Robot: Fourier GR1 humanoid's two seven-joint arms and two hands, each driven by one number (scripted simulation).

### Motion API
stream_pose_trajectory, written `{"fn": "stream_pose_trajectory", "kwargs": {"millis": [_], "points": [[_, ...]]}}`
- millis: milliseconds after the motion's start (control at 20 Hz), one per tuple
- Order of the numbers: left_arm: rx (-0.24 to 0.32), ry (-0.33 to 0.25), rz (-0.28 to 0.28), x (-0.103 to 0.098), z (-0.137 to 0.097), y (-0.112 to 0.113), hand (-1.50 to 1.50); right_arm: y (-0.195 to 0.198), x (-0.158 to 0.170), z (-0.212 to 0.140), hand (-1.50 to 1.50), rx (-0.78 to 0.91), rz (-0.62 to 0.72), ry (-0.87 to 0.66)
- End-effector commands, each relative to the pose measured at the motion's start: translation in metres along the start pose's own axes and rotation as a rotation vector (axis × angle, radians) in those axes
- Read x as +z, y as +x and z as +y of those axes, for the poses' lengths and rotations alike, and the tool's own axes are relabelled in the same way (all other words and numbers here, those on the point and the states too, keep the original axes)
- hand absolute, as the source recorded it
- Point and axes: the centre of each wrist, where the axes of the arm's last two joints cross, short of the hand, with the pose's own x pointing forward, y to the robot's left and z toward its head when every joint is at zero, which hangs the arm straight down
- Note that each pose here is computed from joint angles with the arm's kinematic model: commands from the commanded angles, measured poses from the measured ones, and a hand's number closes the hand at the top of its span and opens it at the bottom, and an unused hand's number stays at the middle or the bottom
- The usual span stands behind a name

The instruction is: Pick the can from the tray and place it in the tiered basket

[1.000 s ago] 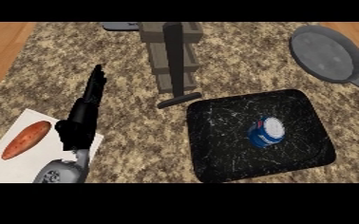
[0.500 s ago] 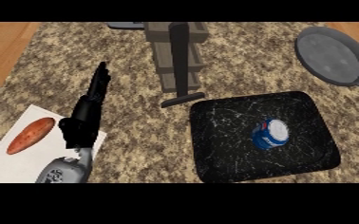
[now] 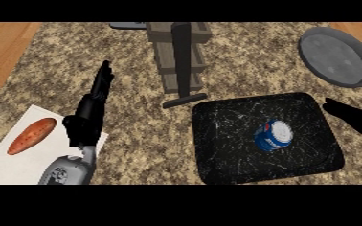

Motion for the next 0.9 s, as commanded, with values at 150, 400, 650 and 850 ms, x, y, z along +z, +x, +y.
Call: {"fn": "stream_pose_trajectory", "kwargs": {"millis": [150, 400, 650, 850], "points": [[-0.013, 0.011, 0.001, -0.002, 0.012, -0.007, 0.00, 0.012, -0.005, 0.017, -1.50, 0.054, 0.078, 0.039], [0.002, -0.001, 0.010, 0.001, 0.001, 0.002, 0.00, -0.006, -0.019, 0.015, -1.50, 0.121, 0.111, 0.036], [-0.004, 0.006, 0.000, 0.004, -0.007, -0.007, 0.00, -0.013, -0.014, 0.015, -1.50, 0.173, 0.126, 0.049], [0.005, -0.005, 0.026, 0.005, -0.004, -0.014, 0.00, -0.016, -0.031, 0.027, -1.50, 0.210, 0.075, 0.053]]}}
